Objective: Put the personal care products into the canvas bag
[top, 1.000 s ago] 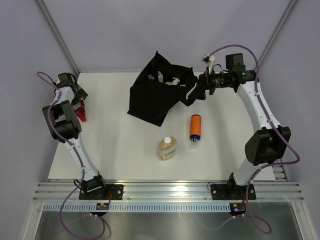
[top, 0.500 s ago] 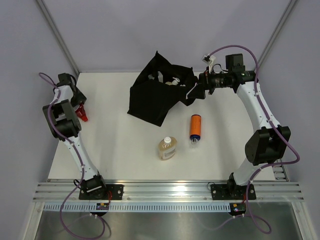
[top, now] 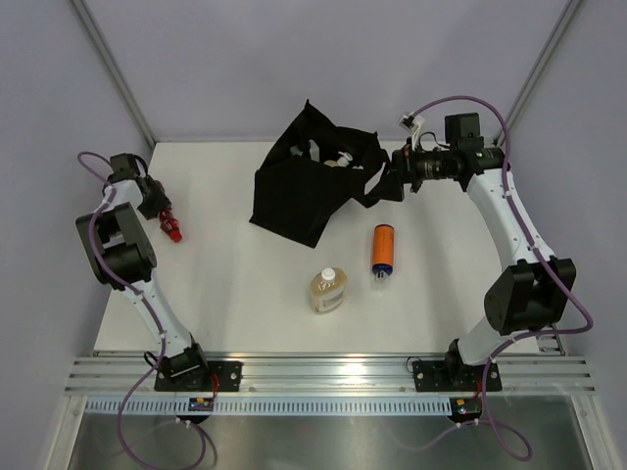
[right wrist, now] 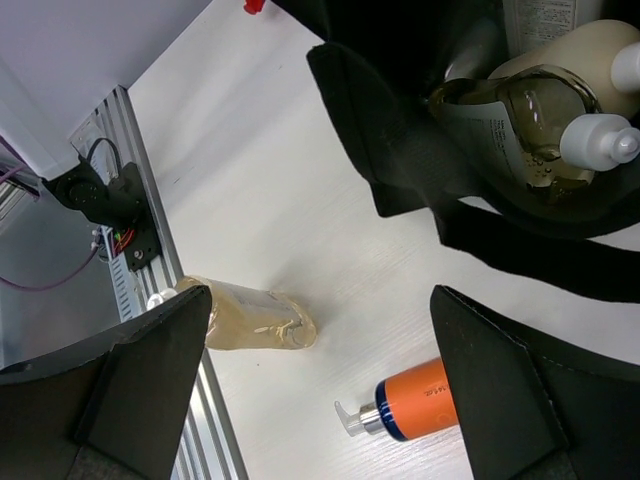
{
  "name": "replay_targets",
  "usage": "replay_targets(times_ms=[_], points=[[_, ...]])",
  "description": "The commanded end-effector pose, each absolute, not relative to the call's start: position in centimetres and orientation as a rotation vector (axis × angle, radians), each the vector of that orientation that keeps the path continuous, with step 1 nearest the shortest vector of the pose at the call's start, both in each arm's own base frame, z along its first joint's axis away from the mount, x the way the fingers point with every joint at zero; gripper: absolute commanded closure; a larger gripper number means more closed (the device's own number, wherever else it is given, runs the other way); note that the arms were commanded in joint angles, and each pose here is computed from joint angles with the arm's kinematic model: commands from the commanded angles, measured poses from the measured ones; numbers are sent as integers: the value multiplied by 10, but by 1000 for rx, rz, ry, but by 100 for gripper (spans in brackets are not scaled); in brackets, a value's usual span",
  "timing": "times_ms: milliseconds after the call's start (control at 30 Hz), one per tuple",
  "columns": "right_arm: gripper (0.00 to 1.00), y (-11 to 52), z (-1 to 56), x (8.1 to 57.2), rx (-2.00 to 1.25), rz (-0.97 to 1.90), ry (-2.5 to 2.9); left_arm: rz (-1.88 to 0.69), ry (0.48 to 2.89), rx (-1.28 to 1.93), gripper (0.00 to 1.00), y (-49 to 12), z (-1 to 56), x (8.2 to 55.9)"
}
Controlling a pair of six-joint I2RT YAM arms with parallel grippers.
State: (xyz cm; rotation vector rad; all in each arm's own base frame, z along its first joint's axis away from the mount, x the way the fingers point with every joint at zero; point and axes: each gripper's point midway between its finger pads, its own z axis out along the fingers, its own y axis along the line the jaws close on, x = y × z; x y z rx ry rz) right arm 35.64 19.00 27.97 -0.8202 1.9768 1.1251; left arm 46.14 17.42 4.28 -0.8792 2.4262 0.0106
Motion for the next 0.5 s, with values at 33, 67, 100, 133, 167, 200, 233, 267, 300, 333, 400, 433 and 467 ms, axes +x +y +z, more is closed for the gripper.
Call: replay_targets(times_ms=[33,67,100,133,167,200,233,267,300,333,400,433,467], points=[[1,188,301,341,-842,1112,1899,-588,2409,-788,100,77,45,458],[0,187,300,340,-839,1111,1902,-641,2387,-782,100,70,50,457],[1,187,302,337,-840,1106,1897,-748,2353,-742,100,55,53,456],[0,187,299,335,-835,1113,1904,-790,2319,-745,100,51,64,456],[0,187,301,333,-836,1108,1898,-832,2306,-737,100,45,67,454],[1,186,299,332,-832,1109,1902,-895,2267,-693,100,38,76,456],[1,186,296,330,-825,1113,1911,-934,2256,-712,100,32,77,449],[0,185,295,329,-822,1112,1913,-967,2243,-706,100,27,80,447],[0,185,296,327,-822,1110,1908,-1015,2212,-669,100,21,87,448],[0,185,294,325,-817,1110,1916,-1055,2209,-700,100,15,85,441],[0,183,292,323,-810,1109,1919,-1118,2158,-650,100,5,98,439],[0,183,292,323,-807,1104,1920,-1156,2143,-691,100,0,95,432],[0,182,294,322,-807,1099,1917,-1178,2111,-673,100,-4,105,430]])
